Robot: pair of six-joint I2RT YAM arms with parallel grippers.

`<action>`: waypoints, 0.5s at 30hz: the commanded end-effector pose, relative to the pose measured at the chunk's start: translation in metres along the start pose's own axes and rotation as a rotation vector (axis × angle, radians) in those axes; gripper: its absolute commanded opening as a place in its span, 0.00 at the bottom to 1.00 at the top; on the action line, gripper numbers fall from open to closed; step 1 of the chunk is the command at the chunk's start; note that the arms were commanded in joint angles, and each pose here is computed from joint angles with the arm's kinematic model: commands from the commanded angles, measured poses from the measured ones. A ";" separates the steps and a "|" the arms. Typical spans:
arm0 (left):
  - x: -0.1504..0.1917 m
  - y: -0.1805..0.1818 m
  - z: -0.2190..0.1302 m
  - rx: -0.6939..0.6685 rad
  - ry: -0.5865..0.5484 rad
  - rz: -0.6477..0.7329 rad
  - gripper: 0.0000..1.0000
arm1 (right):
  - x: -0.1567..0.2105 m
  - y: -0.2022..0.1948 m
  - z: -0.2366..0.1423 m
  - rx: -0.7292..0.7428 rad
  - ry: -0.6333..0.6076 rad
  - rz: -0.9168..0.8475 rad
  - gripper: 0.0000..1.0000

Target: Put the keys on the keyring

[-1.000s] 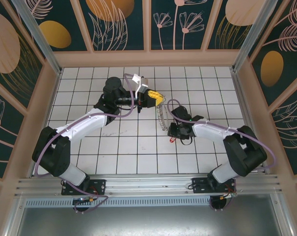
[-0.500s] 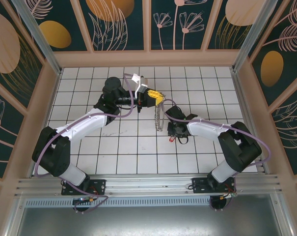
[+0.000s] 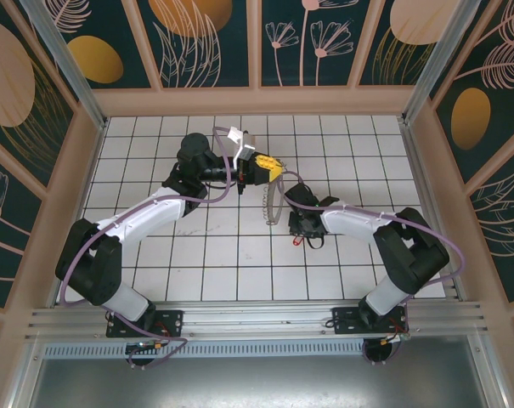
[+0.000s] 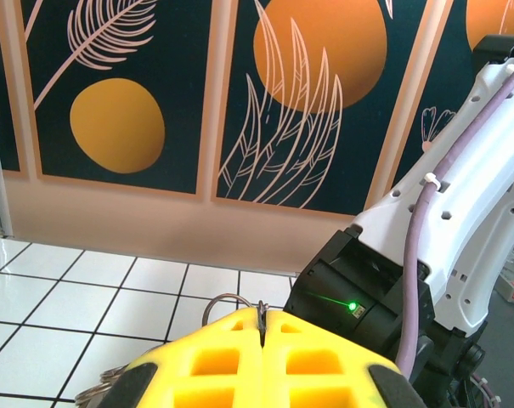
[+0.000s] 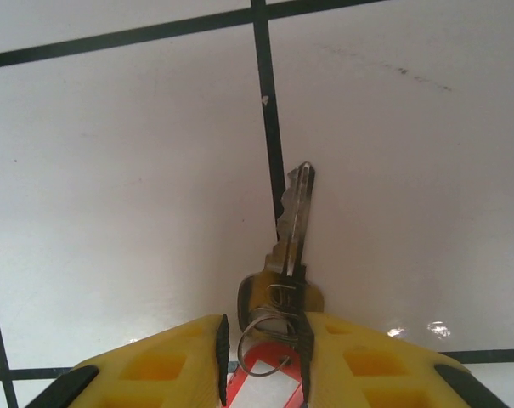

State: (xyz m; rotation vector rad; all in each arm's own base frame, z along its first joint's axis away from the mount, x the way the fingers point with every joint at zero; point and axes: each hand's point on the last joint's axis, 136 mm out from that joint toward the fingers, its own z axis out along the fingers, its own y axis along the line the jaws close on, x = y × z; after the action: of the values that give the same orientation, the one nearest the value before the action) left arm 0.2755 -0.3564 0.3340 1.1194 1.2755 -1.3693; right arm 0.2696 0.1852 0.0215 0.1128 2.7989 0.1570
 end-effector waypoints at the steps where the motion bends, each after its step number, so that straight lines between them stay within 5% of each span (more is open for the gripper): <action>1: -0.018 -0.014 -0.002 0.035 -0.039 0.064 0.00 | 0.004 0.002 0.003 0.009 0.013 -0.008 0.30; 15: -0.018 -0.014 -0.002 0.037 -0.041 0.062 0.00 | 0.003 -0.003 -0.004 0.022 -0.002 -0.010 0.04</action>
State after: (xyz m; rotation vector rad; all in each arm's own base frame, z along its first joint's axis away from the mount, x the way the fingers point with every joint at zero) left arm 0.2754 -0.3564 0.3350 1.1165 1.2740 -1.3724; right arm 0.2690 0.1852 0.0200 0.1068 2.8000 0.1464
